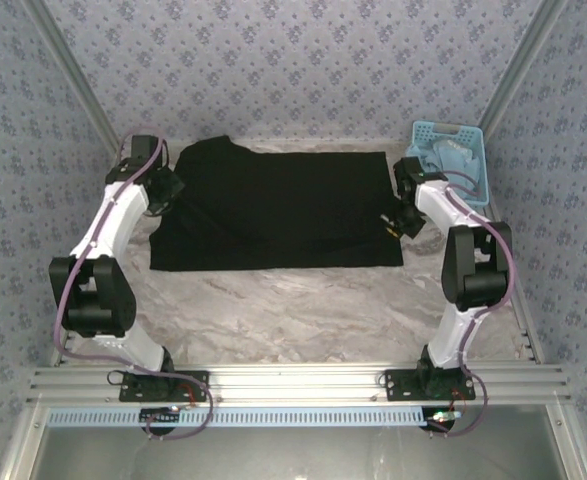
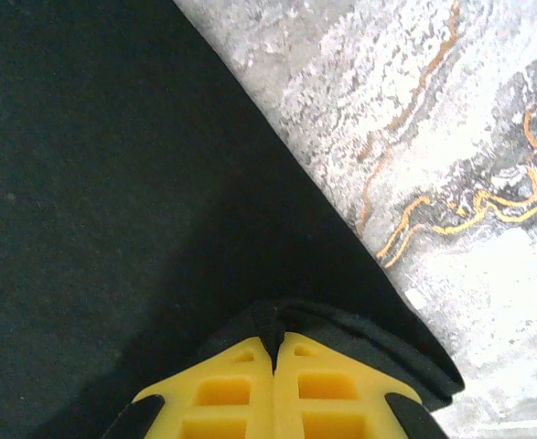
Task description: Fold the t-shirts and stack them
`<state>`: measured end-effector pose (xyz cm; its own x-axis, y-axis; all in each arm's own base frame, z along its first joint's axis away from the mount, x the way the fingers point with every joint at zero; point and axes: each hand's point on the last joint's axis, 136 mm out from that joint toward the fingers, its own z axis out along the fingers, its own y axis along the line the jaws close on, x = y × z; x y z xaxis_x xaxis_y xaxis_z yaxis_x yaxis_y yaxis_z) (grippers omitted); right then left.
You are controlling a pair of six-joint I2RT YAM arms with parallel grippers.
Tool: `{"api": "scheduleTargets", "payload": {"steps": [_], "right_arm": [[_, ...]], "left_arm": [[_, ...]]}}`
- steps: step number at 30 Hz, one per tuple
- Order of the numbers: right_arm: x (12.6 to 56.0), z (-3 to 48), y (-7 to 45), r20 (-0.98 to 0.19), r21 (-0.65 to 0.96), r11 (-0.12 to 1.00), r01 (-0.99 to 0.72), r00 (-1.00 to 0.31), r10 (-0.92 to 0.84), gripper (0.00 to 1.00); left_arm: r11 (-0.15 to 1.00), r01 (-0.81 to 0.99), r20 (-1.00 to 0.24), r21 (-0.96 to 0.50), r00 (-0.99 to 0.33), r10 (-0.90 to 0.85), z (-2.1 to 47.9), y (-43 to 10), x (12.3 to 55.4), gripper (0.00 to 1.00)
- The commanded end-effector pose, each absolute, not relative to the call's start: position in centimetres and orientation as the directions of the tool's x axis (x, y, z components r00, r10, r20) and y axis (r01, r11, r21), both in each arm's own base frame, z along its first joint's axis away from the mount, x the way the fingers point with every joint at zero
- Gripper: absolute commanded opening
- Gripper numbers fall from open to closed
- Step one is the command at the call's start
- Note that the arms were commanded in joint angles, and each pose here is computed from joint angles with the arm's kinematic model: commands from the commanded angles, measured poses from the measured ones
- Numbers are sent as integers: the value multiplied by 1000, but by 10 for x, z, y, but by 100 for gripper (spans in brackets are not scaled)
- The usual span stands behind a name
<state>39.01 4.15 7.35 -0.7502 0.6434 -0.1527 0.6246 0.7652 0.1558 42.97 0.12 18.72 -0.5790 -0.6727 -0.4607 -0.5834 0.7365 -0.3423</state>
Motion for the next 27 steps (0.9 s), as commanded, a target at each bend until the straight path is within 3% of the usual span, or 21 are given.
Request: {"api": "scheduleTargets", "payload": {"steps": [1,7,25,26,27], "right_arm": [[392,75,30,-171,103,762,639,-743,647,0],[393,71,25,-175,83,750,657,-731,660,0],[422,56,25,-167,76,745,663,-728,665,0],[425,57,23,-175,77,746,661,-728,663,1],[427,58,22,-181,84,748,659,-728,661,8]], "left_arm": [[724,-586,-531,-363,-508,-678,212,17,444,0],[704,-608,-550,-368,-468,-692,220,30,448,0],[726,-609,-504,-319,-540,-674,178,29,481,0],[732,-594,-493,-335,-551,-673,176,26,486,0],[734,-585,-482,-345,-561,-673,175,23,489,0]]}}
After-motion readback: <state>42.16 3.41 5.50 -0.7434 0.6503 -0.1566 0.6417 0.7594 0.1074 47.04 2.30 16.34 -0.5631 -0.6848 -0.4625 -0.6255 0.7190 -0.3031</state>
